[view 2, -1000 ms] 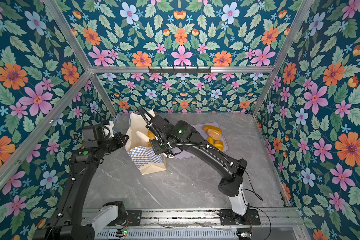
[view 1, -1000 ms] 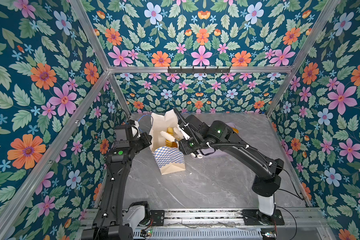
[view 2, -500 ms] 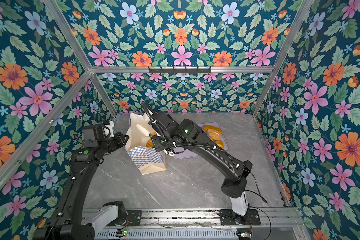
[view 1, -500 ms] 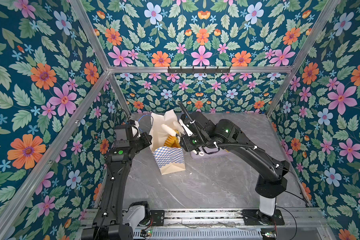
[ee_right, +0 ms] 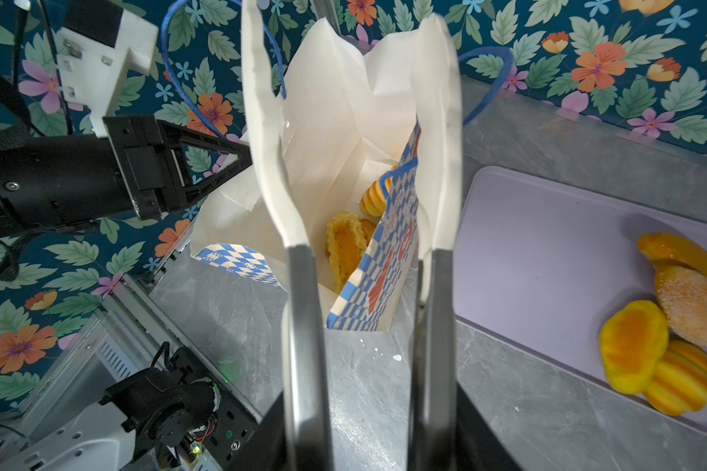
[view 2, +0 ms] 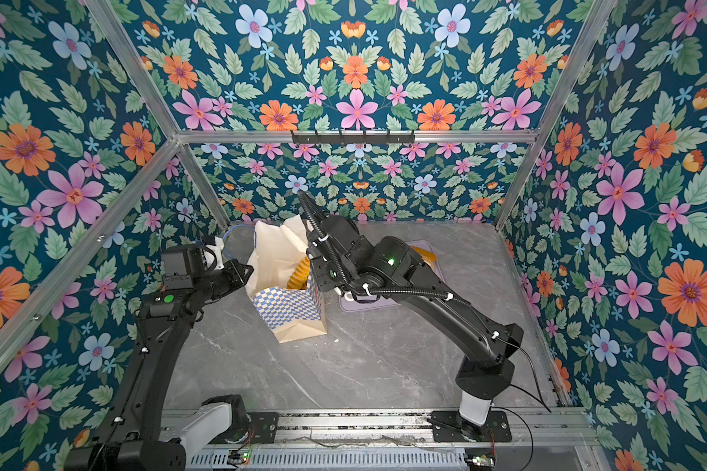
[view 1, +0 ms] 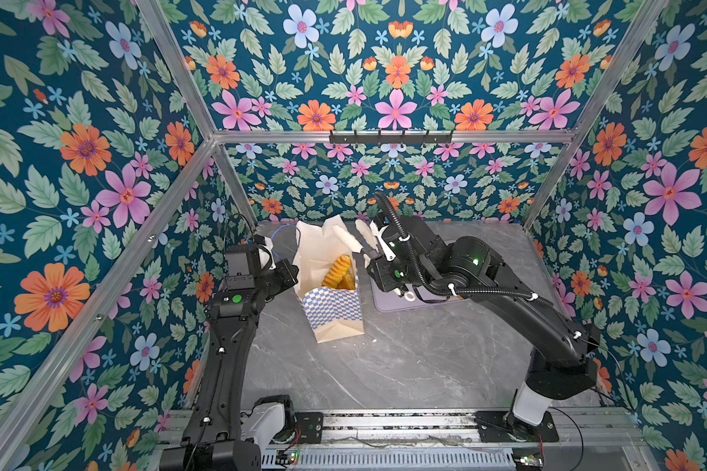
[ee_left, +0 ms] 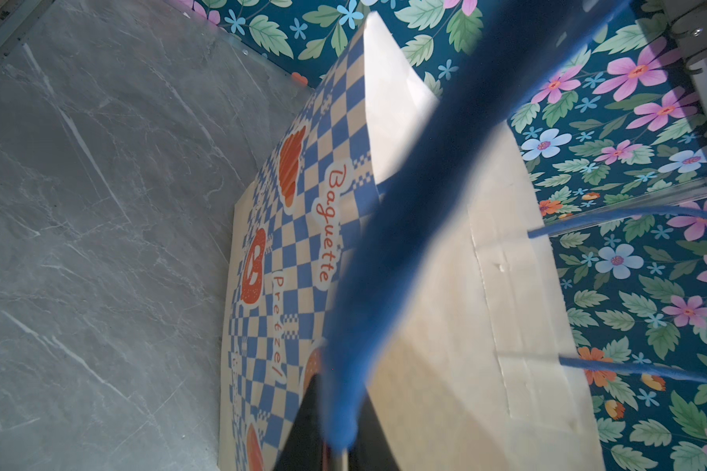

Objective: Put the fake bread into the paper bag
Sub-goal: 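Move the open tongs with the right gripper back over the bread tray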

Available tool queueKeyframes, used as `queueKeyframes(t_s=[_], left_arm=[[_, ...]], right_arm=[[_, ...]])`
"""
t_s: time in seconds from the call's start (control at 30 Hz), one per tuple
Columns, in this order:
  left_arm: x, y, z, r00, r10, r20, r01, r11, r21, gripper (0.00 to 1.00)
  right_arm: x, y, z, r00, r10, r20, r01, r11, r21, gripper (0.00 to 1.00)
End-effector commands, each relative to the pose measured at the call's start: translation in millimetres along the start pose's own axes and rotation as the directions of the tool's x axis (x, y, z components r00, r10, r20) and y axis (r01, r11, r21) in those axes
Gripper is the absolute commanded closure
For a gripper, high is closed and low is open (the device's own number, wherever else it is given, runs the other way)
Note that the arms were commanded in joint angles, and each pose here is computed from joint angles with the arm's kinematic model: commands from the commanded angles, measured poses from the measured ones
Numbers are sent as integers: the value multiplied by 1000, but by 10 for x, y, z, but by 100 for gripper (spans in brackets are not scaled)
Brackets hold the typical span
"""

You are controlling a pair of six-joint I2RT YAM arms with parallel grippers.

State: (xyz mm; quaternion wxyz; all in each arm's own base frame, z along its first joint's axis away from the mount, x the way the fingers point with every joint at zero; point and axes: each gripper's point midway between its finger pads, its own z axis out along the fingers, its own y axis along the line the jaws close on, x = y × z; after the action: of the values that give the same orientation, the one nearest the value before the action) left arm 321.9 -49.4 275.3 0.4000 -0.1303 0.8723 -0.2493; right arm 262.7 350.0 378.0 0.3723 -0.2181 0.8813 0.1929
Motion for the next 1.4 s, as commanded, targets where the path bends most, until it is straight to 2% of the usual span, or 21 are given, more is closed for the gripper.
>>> queueKeyframes(t_s=[0.0,0.2,0.53,0.9,1.37], left_arm=[[-46,-25,-31,1000,7,16,-7,1000,3,86],[-53,-22,-33,1000,6,17,-6,1000,-1,86],[-58,-12,-25,1000,4,17,-4,1000,-6,86],[-54,-9,-23,1000,6,16,-5,1000,-7,86],[-46,-3,3,1000,7,14,-7,1000,-3,86]], right_arm=[[-141,-157,-82,997,35,75,-37,999,31,53],[-125,-555,-288,982,145,119,-148,989,24,53],[120,-1255,-480,947,283,149,-298,950,90,52],[762,-1870,-413,907,415,76,-421,881,213,52],[1618,-2181,-196,827,561,-34,-523,790,319,51]])
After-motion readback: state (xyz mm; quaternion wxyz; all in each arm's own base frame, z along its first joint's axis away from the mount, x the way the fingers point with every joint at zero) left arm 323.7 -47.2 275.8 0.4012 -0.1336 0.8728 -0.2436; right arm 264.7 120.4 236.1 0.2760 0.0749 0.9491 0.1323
